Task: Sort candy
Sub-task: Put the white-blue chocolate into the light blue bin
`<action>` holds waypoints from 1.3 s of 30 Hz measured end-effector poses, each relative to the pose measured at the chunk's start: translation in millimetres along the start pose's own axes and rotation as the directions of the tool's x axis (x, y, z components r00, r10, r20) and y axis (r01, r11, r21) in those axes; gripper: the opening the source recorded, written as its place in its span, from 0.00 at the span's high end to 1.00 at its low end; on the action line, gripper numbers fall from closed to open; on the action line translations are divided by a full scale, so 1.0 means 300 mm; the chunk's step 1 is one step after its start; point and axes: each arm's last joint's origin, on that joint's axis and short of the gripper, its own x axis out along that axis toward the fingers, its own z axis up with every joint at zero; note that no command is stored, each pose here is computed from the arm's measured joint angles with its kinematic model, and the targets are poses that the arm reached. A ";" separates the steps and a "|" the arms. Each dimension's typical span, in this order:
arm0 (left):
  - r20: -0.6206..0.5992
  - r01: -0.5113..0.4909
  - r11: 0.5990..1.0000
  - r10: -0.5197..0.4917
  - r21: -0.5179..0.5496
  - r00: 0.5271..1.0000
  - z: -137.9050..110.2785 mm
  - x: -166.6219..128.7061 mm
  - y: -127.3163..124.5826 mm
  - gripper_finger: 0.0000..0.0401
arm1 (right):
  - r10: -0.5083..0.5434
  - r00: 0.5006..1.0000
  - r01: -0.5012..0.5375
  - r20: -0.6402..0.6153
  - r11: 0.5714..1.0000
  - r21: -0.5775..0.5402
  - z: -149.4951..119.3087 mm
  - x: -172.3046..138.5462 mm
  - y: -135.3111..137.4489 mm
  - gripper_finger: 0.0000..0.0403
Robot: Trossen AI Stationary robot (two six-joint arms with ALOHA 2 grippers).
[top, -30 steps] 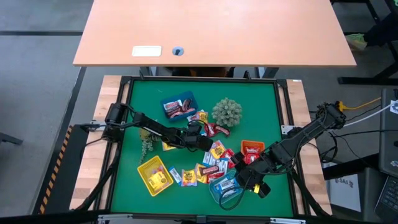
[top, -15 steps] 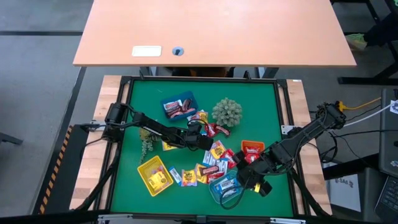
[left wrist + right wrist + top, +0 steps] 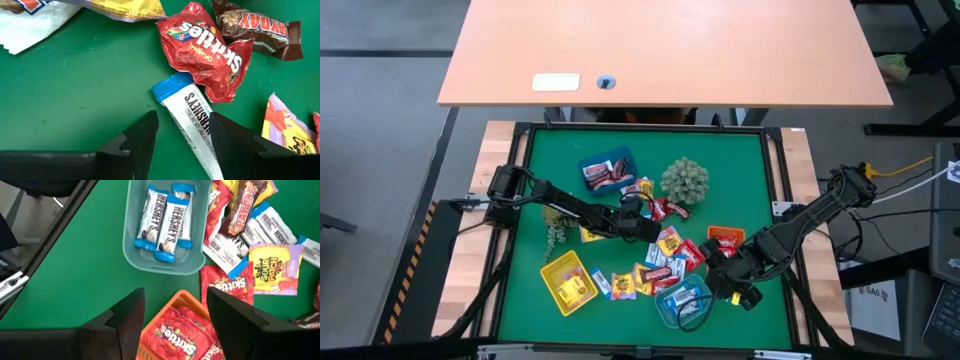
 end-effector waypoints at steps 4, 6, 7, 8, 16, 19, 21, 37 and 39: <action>0.022 0.057 0.998 -0.057 0.006 0.998 0.003 0.002 -0.018 0.60 | -0.002 1.000 0.002 -0.014 1.000 0.000 -0.005 0.000 0.000 0.47; 0.025 0.065 0.998 -0.065 0.005 0.998 0.004 0.002 -0.021 0.61 | -0.018 1.000 0.018 -0.013 1.000 0.000 -0.004 0.000 -0.002 0.47; 0.025 0.067 0.998 -0.067 0.001 0.997 0.004 0.002 -0.021 0.61 | -0.026 1.000 0.026 -0.014 1.000 0.000 -0.004 0.000 -0.002 0.47; 0.026 0.069 0.998 -0.069 -0.002 0.997 0.004 0.002 -0.022 0.61 | -0.030 0.999 0.030 -0.014 1.000 0.000 -0.004 0.000 -0.003 0.47; 0.028 0.098 0.995 -0.097 -0.018 0.995 0.006 0.003 -0.031 0.61 | -0.033 0.999 0.033 -0.015 0.999 -0.001 -0.005 0.000 -0.003 0.47; 0.029 0.099 0.995 -0.098 -0.022 0.995 0.006 0.003 -0.031 0.61 | -0.034 0.999 0.034 -0.015 0.999 0.000 -0.005 0.000 -0.003 0.47; 0.030 0.098 0.995 -0.097 -0.024 0.995 0.009 0.005 -0.030 0.62 | -0.034 0.999 0.034 -0.015 0.999 0.000 -0.005 0.000 -0.003 0.47; 0.025 0.097 0.995 -0.096 -0.027 0.995 0.020 0.010 -0.028 0.96 | -0.037 0.999 0.037 -0.036 0.999 -0.010 -0.011 0.000 -0.003 0.47; 0.027 0.096 0.995 -0.095 -0.025 0.995 0.020 0.010 -0.028 0.99 | -0.037 0.998 0.037 -0.051 0.999 -0.011 -0.016 0.000 -0.003 0.47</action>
